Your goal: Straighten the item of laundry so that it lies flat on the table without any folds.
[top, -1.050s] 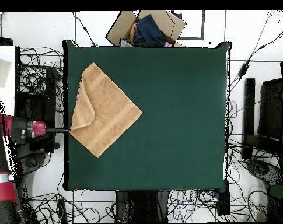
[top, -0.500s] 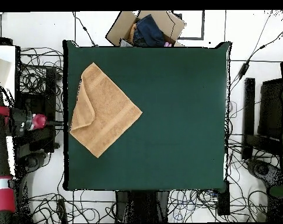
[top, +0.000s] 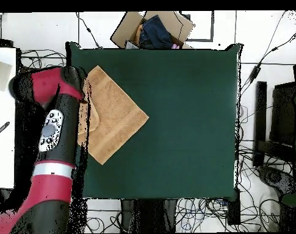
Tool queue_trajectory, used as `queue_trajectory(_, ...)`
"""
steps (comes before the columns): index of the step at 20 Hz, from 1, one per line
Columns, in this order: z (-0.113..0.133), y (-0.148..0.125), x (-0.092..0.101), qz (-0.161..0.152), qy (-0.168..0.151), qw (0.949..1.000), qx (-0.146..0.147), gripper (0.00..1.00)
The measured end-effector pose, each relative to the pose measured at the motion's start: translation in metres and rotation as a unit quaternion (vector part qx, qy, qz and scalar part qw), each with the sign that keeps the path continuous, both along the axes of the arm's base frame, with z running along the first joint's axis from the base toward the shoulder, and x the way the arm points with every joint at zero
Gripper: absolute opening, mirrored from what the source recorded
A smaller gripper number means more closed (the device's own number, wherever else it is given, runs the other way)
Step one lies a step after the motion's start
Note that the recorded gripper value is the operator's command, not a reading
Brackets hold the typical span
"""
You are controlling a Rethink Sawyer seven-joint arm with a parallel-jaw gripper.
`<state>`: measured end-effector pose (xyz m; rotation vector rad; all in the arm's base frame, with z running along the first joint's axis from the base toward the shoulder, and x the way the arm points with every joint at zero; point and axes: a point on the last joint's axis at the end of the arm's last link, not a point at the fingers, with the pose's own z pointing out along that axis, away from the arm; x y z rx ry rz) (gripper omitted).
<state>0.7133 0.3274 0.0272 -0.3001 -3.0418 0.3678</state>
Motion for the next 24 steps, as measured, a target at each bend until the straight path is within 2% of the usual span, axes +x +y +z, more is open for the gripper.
queue_trajectory(1, -0.004, -0.026, 0.011, -0.018, -0.005, 0.9994, 0.030, 1.00)
queue_trajectory(2, -0.007, -0.040, 0.015, -0.025, -0.008, 0.9986, 0.046, 1.00)
queue_trajectory(6, -0.019, -0.076, 0.021, -0.036, 0.000, 0.9955, 0.087, 1.00)
queue_trajectory(7, -0.025, -0.088, 0.021, -0.034, 0.005, 0.9939, 0.105, 1.00)
queue_trajectory(9, -0.032, -0.096, 0.018, -0.031, 0.014, 0.9918, 0.123, 1.00)
queue_trajectory(14, -0.046, -0.095, 0.003, -0.019, 0.043, 0.9857, 0.162, 1.00)
queue_trajectory(22, -0.062, -0.061, -0.023, -0.015, 0.078, 0.9747, 0.209, 1.00)
queue_trajectory(24, -0.062, -0.051, -0.028, -0.017, 0.086, 0.9699, 0.227, 1.00)
